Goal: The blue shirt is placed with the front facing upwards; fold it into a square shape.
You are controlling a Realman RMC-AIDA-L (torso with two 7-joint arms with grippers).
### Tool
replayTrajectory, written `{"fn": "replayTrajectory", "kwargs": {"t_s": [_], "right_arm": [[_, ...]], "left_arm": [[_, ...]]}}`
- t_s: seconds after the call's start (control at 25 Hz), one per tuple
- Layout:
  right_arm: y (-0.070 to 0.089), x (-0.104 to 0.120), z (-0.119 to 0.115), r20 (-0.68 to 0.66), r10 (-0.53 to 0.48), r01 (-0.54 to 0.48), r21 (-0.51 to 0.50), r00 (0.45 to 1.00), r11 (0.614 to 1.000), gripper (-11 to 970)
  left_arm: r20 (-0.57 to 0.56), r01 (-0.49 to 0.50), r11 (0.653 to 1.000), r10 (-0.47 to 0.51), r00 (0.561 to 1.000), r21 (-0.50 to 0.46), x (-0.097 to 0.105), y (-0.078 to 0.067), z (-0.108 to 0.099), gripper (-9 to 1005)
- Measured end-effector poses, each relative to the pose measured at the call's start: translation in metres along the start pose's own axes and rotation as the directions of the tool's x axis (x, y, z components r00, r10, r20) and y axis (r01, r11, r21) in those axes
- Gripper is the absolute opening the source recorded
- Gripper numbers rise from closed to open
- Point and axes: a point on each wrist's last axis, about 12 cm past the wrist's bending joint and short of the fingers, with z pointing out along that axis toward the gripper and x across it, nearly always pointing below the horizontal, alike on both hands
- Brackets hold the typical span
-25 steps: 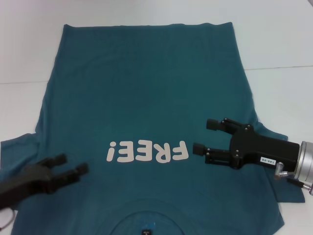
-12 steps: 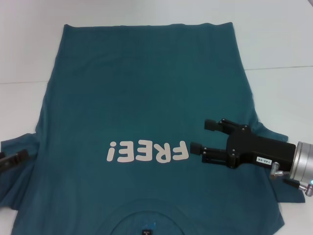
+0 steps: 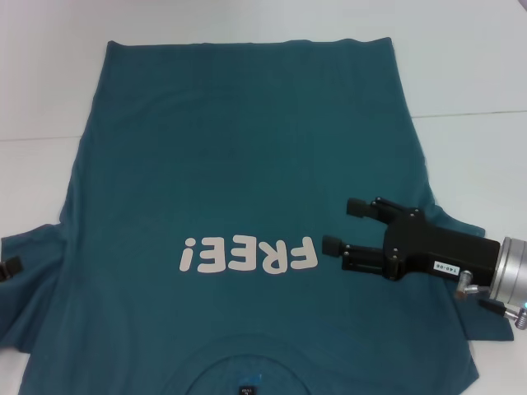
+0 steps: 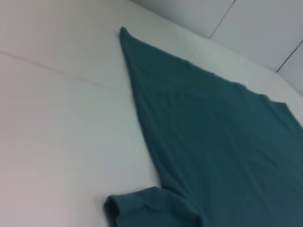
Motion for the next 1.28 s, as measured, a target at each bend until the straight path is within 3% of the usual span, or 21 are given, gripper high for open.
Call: {"fn": "replayTrajectory", "kwargs": {"t_s": [0.68,1.28], "right_arm": [[-0.002,-0.001,-0.002,0.005,0.009,-0.009,0.011,1.000,1.000,942],[-0.003,-0.001,-0.003,0.003,0.008,-0.008,0.017,1.000,1.000,942]], "left_arm": [[-0.047,-0.006,0.999,0.004,0.999,-0.051,0.012,0.005,0.002,932],[-0.097,-0.036,0.999,0.034,0.995,-0.020,0.018,-0.002,0.011,928]]}}
